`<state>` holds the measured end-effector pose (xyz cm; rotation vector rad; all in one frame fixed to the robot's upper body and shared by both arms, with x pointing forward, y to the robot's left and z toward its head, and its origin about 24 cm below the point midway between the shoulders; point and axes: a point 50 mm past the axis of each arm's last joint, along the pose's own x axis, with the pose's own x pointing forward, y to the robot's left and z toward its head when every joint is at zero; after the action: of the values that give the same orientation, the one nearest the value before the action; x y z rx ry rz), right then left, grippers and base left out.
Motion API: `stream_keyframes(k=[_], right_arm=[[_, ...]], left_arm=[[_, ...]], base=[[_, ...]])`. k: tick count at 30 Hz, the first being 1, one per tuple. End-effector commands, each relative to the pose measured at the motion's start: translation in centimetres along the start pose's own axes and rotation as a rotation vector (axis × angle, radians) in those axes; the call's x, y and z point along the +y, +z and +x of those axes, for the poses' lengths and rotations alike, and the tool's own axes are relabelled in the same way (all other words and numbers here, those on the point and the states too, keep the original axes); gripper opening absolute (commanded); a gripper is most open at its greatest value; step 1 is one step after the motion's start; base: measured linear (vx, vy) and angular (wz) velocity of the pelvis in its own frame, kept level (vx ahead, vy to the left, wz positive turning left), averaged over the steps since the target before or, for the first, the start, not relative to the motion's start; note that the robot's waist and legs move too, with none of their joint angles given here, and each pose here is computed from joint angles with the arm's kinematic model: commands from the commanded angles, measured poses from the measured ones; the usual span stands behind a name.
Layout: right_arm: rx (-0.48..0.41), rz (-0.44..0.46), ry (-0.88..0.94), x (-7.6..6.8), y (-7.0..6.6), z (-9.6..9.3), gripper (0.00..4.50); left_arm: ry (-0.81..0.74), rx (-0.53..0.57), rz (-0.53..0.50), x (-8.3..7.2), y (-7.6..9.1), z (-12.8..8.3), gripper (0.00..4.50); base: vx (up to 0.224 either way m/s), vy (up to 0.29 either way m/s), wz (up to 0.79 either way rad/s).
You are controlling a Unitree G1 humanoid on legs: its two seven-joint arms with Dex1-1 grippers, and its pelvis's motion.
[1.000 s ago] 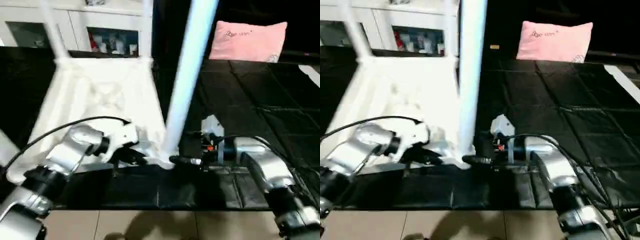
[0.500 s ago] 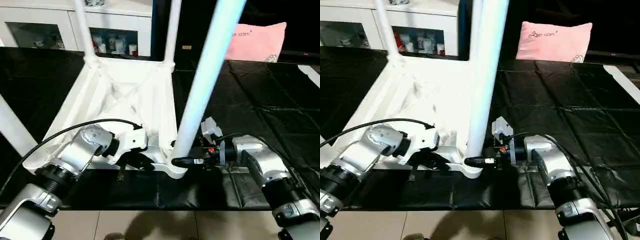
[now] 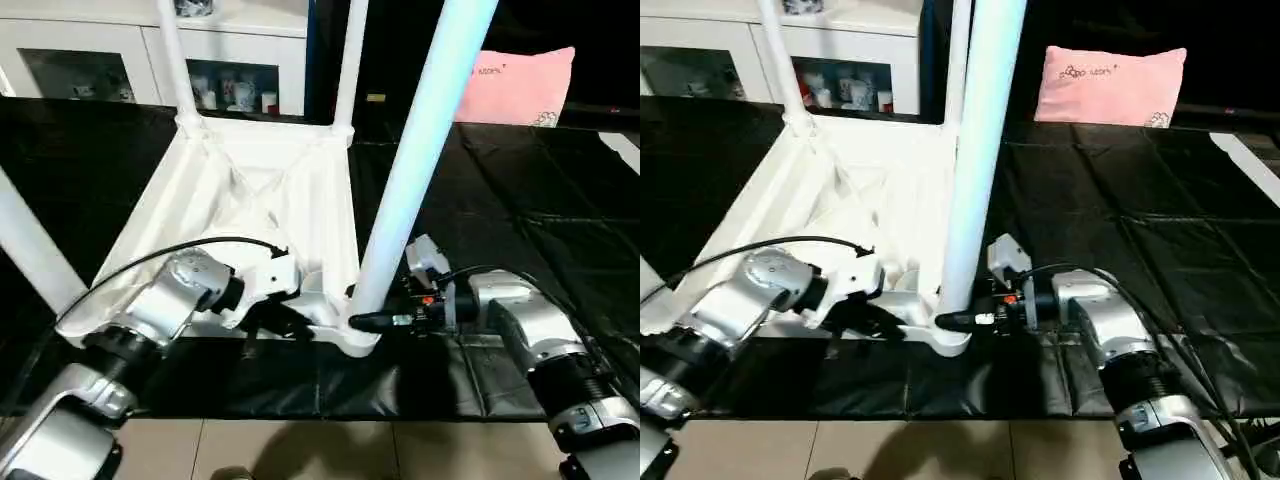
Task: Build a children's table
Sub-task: Rotate leg to tighten
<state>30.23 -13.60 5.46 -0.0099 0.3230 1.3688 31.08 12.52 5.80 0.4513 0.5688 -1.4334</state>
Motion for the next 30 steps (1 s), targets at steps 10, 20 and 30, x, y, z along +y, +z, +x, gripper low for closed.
stream_keyframes(k=[10, 20, 30], right_arm=[[-0.043, 0.283, -0.584, -2.7, -1.3, 6.1, 2.02], [-0.103, 0.281, -0.701, -3.0, 0.6, 8.7, 2.81], [-0.189, 0.118, -0.620, -3.3, 0.5, 2.8, 3.67]], left_arm=[[0.369, -0.150, -0.196, 2.9, 4.3, 2.2, 0.00], [0.536, -0.124, -0.196, 4.1, 5.6, 3.5, 0.00], [0.447, -0.083, -0.128, 3.8, 2.5, 1.8, 0.00]], base=[[0.000, 0.000, 0.00], [0.000, 0.000, 0.00], [0.000, 0.000, 0.00]])
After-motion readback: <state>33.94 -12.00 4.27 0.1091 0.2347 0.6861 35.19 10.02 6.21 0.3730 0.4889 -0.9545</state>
